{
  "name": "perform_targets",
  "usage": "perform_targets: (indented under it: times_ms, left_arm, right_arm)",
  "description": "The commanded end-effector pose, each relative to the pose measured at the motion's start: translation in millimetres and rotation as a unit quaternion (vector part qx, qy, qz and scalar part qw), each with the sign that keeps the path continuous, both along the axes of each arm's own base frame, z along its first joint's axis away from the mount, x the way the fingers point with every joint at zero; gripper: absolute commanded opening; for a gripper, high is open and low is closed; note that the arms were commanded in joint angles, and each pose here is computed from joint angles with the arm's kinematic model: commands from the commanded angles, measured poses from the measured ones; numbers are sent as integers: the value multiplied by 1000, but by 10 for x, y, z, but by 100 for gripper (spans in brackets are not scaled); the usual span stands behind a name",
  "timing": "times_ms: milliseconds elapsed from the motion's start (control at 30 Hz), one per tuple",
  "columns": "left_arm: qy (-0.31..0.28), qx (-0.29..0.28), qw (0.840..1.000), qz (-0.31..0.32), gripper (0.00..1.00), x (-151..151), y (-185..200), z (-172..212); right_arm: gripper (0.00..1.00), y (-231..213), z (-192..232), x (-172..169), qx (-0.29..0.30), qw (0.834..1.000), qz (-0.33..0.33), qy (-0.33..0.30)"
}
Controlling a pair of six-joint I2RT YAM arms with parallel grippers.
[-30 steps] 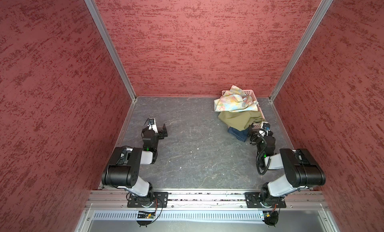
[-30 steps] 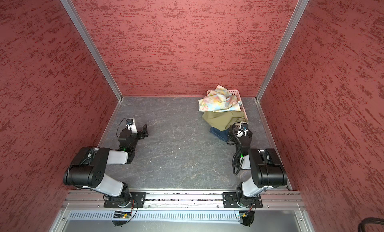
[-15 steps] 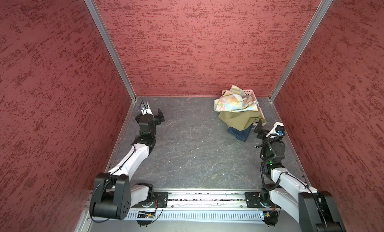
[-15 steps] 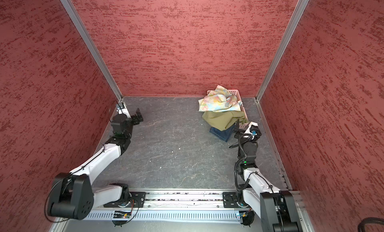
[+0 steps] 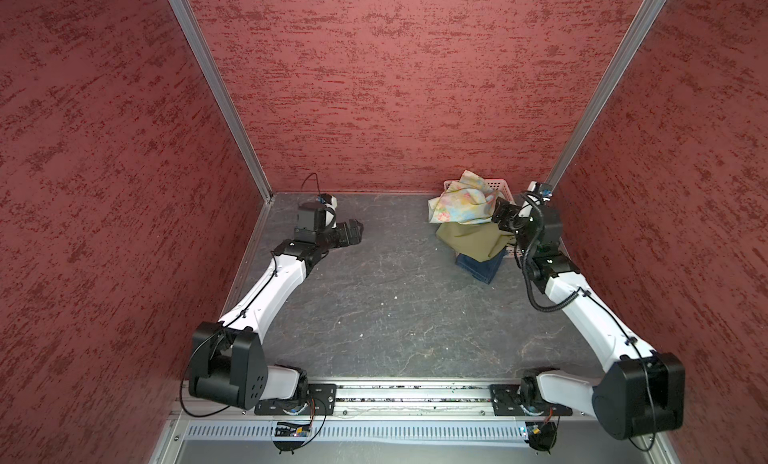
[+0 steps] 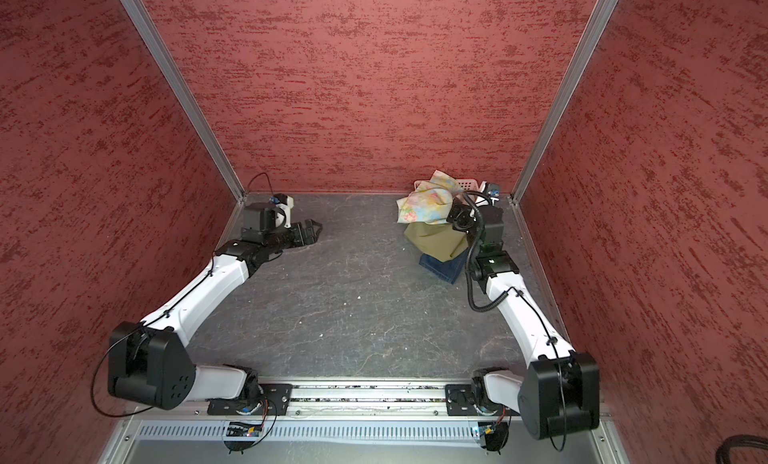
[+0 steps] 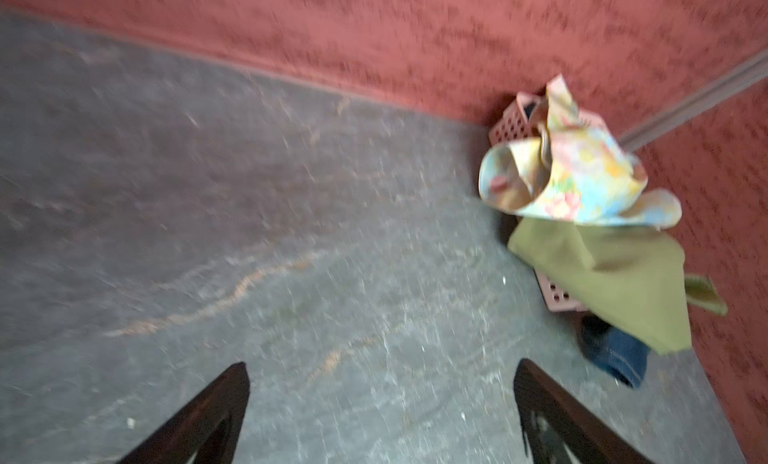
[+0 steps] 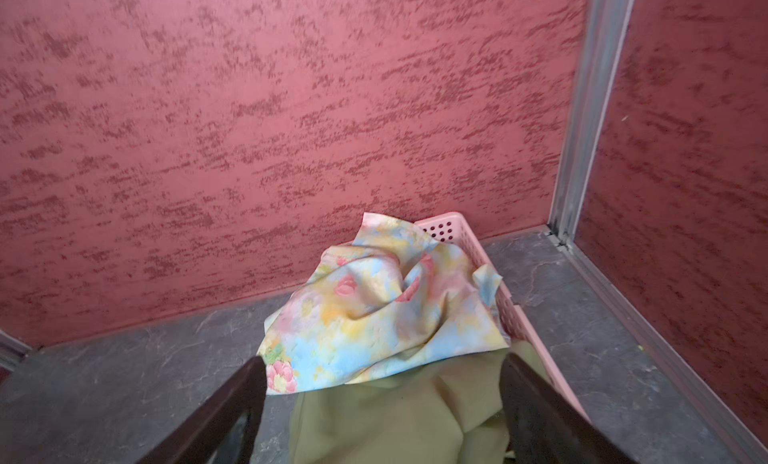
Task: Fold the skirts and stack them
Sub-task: 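Grasp the floral skirt in the basket with the right gripper while the left arm advances, then pull the floral skirt out and drop it onto the table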
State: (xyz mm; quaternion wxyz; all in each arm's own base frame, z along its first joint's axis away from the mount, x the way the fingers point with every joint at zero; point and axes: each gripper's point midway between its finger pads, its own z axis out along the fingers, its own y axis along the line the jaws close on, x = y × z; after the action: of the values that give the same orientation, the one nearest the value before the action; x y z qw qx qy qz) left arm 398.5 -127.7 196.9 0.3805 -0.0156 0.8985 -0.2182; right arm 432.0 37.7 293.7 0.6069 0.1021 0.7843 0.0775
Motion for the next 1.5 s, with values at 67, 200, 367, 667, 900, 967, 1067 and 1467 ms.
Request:
perform_targets:
  times_ms: [67,200,367,667,900,967,1067,1467]
  left_arm:
    - [46,-18,996,-70,99,-170,-407,48]
    - [54,-8,996,-74,100,-216,-398,176]
    - [40,2,997,-64,100,-271,-347,206]
    - [38,2,997,-62,100,-236,-318,85]
    - [31,-4,999,-35,100,-217,-107,126]
    - [25,-6,999,-28,100,-216,-59,158]
    - [17,-6,1000,-18,100,-230,-5,211]
    - [22,-107,979,170,97,-429,962,674]
  right_arm:
    - [87,484,-595,49,-43,986,80,138]
    - [85,794,-916,310,-97,971,106,191]
    - [83,1062,-1117,598,-133,961,121,209]
    - [93,1189,-1458,1147,-192,952,31,237]
    - [71,1162,-1647,1545,-246,933,-17,262]
    - [33,1173,-1567,1651,-258,929,-21,263]
    - [0,1225,-1171,1734,-253,937,-18,239]
    - [0,2334,1017,912,-164,979,116,23]
